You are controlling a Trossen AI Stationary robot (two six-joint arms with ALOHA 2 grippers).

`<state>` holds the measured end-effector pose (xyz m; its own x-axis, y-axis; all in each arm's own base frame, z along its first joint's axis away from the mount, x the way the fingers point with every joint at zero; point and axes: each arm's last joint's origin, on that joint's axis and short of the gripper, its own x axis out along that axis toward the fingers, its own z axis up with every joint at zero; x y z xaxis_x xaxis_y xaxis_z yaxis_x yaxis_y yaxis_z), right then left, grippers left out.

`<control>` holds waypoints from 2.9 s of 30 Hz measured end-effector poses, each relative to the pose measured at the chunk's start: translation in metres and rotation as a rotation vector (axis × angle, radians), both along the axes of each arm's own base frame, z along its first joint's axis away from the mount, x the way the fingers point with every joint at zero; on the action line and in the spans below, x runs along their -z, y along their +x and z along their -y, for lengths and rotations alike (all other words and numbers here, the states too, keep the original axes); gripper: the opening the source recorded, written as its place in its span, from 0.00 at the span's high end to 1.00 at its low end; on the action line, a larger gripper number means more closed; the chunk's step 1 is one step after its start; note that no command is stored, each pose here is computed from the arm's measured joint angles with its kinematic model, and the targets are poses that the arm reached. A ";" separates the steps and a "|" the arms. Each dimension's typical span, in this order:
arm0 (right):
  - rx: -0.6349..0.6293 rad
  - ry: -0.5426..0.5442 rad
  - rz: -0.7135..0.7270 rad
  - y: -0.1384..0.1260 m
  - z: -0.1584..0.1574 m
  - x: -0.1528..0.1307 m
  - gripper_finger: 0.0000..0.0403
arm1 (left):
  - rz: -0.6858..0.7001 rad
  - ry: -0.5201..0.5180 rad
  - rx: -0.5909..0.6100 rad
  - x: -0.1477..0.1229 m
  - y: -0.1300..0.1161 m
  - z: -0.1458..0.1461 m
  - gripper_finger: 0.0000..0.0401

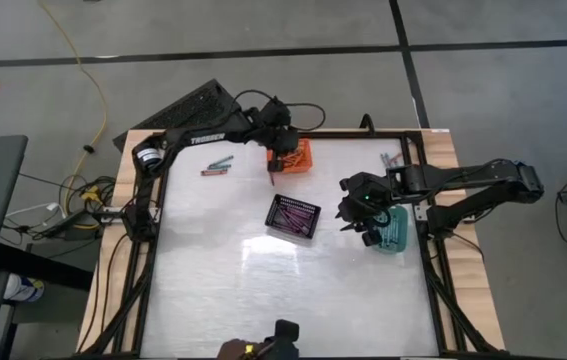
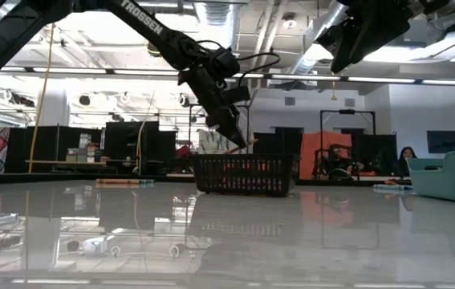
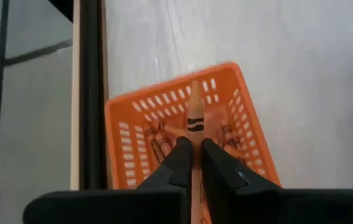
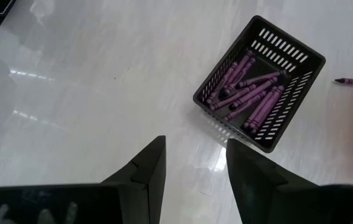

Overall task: Sort crayons
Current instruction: Put the orange crayon into the orange bin, then put the violet crayon into the black bin

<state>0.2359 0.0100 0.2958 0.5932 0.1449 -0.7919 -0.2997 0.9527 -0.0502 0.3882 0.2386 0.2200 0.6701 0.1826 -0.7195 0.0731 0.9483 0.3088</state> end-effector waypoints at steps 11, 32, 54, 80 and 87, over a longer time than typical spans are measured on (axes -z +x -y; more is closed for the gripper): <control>0.000 0.000 0.001 0.000 0.000 0.000 0.60 | 0.001 -0.027 0.008 0.005 0.001 0.000 0.96; 0.007 0.005 -0.002 0.000 0.000 0.000 0.60 | -0.033 -0.006 -0.010 0.005 0.001 0.002 0.67; 0.012 0.010 0.007 0.001 0.000 -0.001 0.60 | -0.485 0.288 0.438 -0.003 0.001 0.088 0.68; -0.017 0.015 -0.004 0.001 -0.007 0.001 0.60 | -0.777 0.633 0.766 0.048 0.024 0.104 0.68; -0.015 0.009 -0.003 0.001 -0.005 0.001 0.60 | -0.803 0.577 0.792 0.050 0.017 0.098 0.68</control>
<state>0.2372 0.0153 0.2948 0.5884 0.1609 -0.7924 -0.3140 0.9486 -0.0405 0.4053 0.1402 0.1704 0.1525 0.3542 -0.9226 0.9153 0.3016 0.2671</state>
